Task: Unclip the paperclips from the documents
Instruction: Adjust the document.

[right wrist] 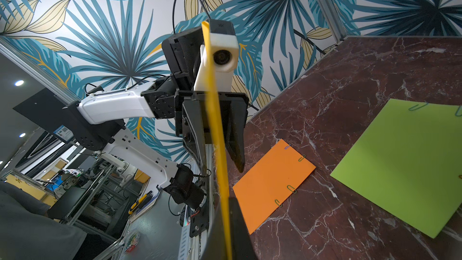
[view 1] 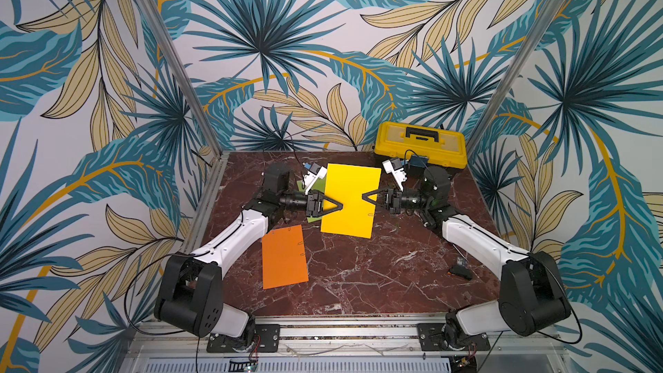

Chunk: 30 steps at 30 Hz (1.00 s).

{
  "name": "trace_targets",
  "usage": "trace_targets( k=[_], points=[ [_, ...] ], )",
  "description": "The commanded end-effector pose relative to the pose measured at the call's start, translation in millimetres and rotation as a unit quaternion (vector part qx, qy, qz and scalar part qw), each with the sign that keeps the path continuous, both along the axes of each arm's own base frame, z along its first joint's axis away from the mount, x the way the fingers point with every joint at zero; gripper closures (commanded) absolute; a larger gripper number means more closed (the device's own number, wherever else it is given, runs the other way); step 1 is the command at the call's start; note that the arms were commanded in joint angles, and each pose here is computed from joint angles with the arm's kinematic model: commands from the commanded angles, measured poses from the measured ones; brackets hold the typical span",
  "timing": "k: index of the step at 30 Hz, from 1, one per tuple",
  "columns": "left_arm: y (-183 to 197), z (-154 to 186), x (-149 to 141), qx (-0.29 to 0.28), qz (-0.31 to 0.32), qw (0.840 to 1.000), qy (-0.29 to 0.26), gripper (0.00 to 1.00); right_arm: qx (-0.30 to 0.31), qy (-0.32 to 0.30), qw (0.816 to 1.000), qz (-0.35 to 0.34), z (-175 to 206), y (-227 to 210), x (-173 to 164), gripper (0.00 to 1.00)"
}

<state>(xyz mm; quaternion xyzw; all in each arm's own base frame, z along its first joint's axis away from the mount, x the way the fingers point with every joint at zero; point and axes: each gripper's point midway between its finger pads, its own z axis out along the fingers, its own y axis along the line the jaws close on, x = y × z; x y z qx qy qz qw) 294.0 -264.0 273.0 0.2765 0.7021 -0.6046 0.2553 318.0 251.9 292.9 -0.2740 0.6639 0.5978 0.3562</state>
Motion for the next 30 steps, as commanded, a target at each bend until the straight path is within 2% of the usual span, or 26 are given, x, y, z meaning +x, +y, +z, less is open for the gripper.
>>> trace_targets(
  k=[1, 4, 13, 17, 23, 26, 30],
  points=[
    [0, 5, -2, -0.001, 0.004, 1.000, -0.012, 0.60, 0.010, -0.019, 1.000, -0.005, 13, -3, -3, 1.00],
    [-1, 3, -2, -0.001, 0.002, 1.000, -0.011, 0.65, 0.011, -0.020, 1.000, -0.005, 13, -3, -2, 1.00],
    [-3, 5, 0, -0.002, 0.000, 1.000, -0.010, 0.99, 0.009, -0.011, 1.000, -0.005, 9, -3, -2, 1.00],
    [-3, 6, 1, -0.001, 0.002, 1.000, -0.014, 1.00, -0.003, -0.008, 1.000, -0.004, 5, -3, -2, 1.00],
    [0, 11, 0, -0.005, 0.001, 1.000, -0.024, 1.00, -0.032, 0.005, 0.999, 0.012, -8, -4, -10, 0.71],
    [4, 13, 0, -0.008, 0.000, 1.000, -0.027, 1.00, -0.046, 0.011, 0.999, 0.024, -16, -5, -18, 0.63],
    [7, 17, 0, -0.013, -0.003, 0.999, -0.029, 1.00, -0.065, 0.020, 0.997, 0.034, -26, -7, -25, 0.59]
  ],
)
